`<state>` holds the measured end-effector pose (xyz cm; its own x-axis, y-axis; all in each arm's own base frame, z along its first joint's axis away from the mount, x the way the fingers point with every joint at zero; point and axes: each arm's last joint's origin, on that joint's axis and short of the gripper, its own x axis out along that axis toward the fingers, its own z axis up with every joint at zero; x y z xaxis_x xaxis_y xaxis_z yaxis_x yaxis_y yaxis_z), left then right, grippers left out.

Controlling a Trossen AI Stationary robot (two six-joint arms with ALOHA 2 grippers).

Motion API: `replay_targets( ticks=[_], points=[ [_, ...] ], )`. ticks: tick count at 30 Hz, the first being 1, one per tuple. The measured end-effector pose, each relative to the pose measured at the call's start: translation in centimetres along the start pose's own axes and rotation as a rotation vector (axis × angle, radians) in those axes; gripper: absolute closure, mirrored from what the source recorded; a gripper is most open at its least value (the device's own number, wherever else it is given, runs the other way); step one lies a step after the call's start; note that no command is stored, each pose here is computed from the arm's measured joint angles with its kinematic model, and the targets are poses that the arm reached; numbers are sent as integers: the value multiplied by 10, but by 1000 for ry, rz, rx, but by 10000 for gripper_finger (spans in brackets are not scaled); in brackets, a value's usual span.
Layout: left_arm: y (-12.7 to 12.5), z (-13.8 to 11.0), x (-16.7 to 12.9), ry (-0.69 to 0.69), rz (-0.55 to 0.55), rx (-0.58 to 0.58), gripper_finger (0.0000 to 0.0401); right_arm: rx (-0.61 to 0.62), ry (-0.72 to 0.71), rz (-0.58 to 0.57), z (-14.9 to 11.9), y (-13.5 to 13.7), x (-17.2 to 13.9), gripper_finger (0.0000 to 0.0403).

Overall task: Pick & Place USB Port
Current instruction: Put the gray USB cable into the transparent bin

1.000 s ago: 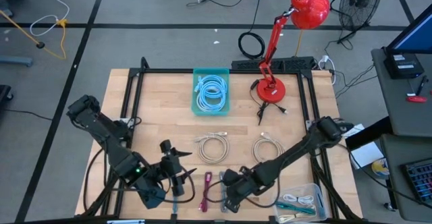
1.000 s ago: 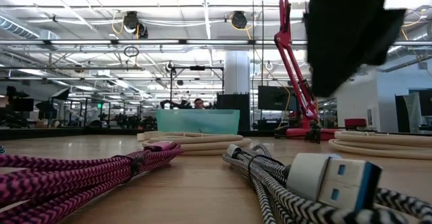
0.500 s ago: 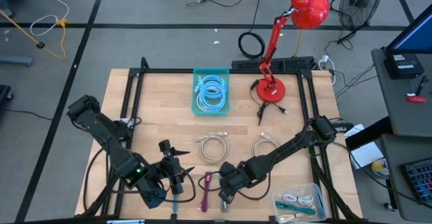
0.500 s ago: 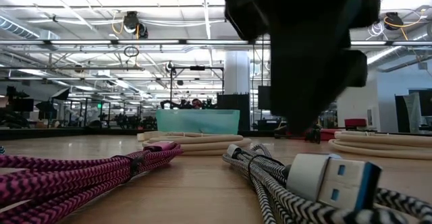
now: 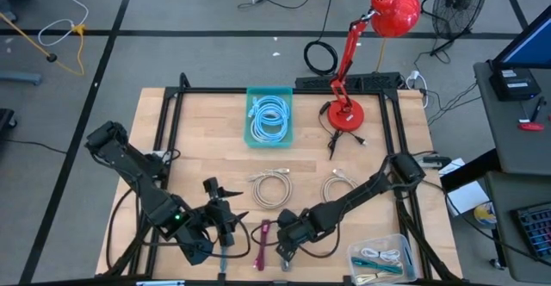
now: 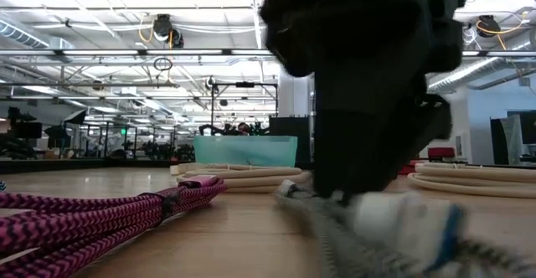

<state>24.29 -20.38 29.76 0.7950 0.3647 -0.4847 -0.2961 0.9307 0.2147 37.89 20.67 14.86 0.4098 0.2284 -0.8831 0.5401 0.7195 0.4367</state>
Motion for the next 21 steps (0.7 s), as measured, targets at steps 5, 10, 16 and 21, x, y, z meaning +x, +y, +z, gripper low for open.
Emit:
replay_targets(
  ticks=[5, 10, 16, 21],
  points=[
    [0, 0, 0, 0, 0, -6, 139, 2, 10, 7, -3, 0, 13, 229],
    [0, 0, -1, 2, -5, -21, 139, -2, -14, 2, -3, 0, 18, 229],
    [-1, 0, -1, 6, -11, -40, 139, -20, -48, 70, -4, 10, 4, 229],
    [-1, -1, -1, 6, -13, -46, 139, -36, -64, 96, -3, 14, -5, 229]
  ],
)
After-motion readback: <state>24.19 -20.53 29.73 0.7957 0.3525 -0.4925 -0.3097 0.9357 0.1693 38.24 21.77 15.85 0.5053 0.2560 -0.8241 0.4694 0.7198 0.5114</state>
